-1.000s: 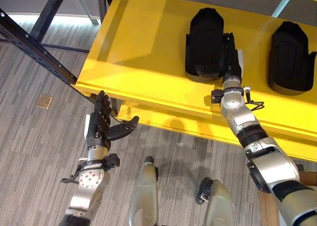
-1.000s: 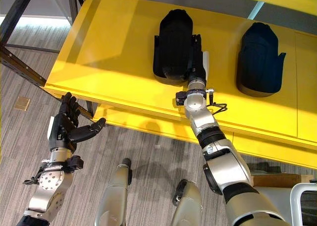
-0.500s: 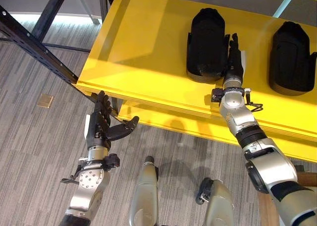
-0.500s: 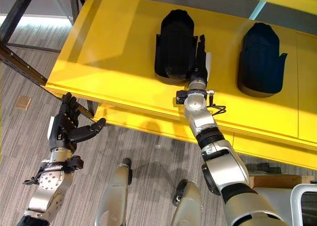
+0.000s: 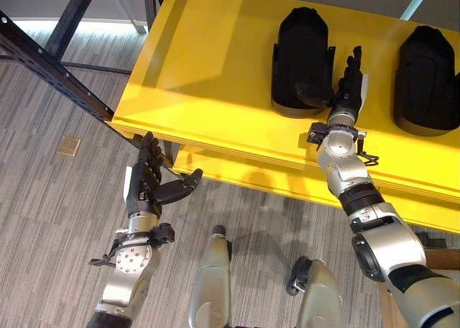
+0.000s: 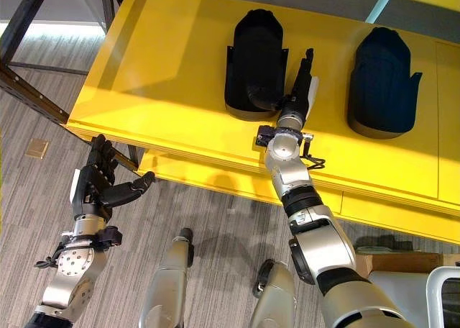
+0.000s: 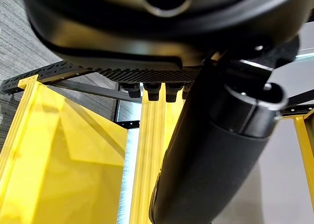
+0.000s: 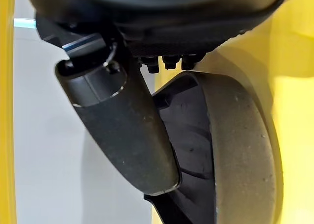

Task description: Move parts from the plastic box to the shelf.

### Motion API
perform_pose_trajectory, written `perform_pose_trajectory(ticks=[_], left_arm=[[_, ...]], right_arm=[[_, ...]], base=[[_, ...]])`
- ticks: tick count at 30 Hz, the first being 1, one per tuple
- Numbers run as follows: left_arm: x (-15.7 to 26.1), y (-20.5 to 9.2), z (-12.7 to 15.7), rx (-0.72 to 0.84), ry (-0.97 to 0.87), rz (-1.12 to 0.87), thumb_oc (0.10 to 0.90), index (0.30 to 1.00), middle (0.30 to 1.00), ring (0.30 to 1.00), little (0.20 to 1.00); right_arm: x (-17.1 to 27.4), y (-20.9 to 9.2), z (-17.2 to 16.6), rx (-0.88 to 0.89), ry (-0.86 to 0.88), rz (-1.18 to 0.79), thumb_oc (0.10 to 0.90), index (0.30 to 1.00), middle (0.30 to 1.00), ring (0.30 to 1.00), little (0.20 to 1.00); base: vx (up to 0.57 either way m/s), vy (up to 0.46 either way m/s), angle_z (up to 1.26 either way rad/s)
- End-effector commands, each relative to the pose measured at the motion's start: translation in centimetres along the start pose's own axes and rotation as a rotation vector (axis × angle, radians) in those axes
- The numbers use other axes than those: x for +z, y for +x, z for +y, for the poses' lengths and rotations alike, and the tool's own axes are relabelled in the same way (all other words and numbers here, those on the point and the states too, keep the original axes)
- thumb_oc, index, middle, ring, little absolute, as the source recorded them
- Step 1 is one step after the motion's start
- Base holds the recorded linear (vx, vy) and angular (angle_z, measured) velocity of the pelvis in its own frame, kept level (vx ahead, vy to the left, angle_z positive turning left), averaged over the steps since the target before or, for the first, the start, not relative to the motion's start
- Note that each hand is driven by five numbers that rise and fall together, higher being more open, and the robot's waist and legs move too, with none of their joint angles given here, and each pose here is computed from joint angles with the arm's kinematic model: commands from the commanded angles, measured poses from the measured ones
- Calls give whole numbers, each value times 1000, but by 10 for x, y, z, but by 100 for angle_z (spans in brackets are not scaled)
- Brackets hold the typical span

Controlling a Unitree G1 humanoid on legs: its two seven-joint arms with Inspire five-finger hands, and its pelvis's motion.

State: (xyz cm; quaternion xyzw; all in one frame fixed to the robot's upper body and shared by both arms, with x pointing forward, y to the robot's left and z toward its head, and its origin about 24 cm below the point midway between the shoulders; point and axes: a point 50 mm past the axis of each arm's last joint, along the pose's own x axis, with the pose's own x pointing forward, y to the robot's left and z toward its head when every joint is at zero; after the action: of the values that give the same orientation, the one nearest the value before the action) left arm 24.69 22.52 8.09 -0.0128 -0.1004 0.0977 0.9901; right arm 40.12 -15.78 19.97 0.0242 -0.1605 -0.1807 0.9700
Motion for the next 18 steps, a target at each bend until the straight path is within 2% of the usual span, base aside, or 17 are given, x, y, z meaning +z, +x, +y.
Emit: perform_pose_trajectory(ticks=[1, 18], left_arm=[[38, 8, -6, -20, -65, -219, 900, 1000, 1000, 1000, 1000], [36, 8, -7, -19, -65, -209, 900, 1000, 1000, 1000, 1000]], right_arm=[[50, 6, 1, -25, 161, -213, 900, 1000, 1000, 1000, 1000], [49, -1, 4, -33, 250, -209, 900, 1000, 1000, 1000, 1000]], base=[[1, 7, 3], [0, 1, 0]])
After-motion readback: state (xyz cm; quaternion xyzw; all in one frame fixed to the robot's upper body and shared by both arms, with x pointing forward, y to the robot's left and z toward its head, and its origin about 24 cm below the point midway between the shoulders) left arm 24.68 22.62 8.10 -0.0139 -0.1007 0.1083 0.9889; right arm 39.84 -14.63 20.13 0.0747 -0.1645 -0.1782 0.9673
